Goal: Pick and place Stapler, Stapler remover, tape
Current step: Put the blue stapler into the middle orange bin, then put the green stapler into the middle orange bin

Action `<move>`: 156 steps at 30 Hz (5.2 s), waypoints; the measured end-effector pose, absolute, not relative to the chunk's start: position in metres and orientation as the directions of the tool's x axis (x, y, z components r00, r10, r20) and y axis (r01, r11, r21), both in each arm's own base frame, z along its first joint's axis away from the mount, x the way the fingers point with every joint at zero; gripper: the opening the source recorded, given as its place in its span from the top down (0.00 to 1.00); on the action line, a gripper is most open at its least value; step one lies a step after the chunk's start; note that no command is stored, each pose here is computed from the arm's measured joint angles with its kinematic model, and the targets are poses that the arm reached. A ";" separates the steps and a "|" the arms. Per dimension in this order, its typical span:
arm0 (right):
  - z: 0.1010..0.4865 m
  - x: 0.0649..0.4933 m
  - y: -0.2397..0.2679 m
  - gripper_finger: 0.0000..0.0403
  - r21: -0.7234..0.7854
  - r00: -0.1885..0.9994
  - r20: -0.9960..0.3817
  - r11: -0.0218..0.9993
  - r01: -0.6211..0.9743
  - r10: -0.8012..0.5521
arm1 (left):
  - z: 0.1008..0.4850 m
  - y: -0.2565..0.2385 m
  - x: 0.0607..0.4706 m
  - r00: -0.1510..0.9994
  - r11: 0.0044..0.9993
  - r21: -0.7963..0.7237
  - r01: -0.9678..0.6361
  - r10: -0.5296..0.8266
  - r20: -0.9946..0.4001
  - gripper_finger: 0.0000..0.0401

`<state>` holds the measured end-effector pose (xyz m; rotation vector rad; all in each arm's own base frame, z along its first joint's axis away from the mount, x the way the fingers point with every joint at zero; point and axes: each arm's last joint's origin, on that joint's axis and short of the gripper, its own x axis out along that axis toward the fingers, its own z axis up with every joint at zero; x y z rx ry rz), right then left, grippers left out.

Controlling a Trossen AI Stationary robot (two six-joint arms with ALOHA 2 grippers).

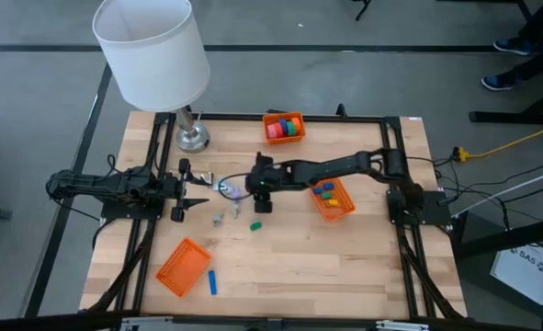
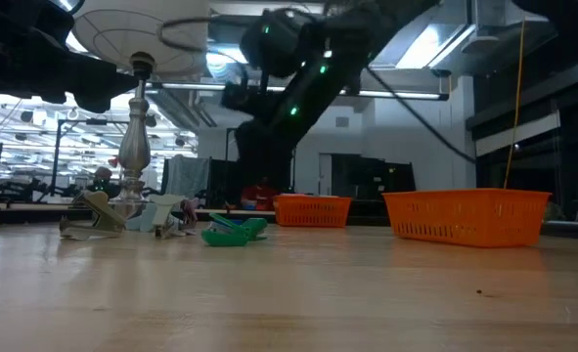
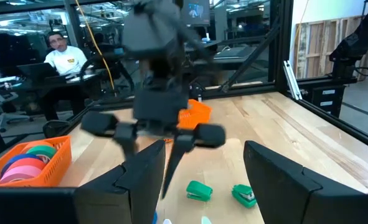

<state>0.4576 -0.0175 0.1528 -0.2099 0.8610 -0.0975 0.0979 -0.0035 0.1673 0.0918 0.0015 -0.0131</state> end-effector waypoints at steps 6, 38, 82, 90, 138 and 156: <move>0.135 0.461 -0.039 0.54 -0.136 0.646 -0.758 0.990 -0.022 -0.090 | 0.167 -0.004 0.098 1.000 0.996 0.092 0.013 -0.013 -0.002 0.46; 0.115 0.461 -0.052 0.87 -0.046 0.640 -0.768 0.993 -0.111 0.036 | 0.167 -0.004 0.098 1.000 0.996 0.092 0.013 -0.013 -0.002 0.46; 0.209 0.400 0.001 0.38 -0.343 0.593 -0.804 0.779 -0.524 0.045 | 0.167 -0.004 0.098 1.000 0.996 0.092 0.013 -0.013 -0.002 0.46; 0.202 0.427 0.009 0.37 -0.358 0.517 -0.854 0.658 -0.662 0.055 | 0.167 -0.004 0.098 1.000 0.996 0.092 0.013 -0.013 -0.003 0.46; 0.197 0.419 0.017 0.83 -0.195 0.360 -0.930 0.737 -0.647 0.069 | 0.167 -0.004 0.098 1.000 0.996 0.092 0.014 -0.013 -0.004 0.46; 0.266 0.364 0.018 0.82 -0.065 0.276 -0.959 0.899 -0.434 0.064 | 0.167 -0.004 0.098 1.000 0.996 0.092 0.014 -0.013 -0.004 0.46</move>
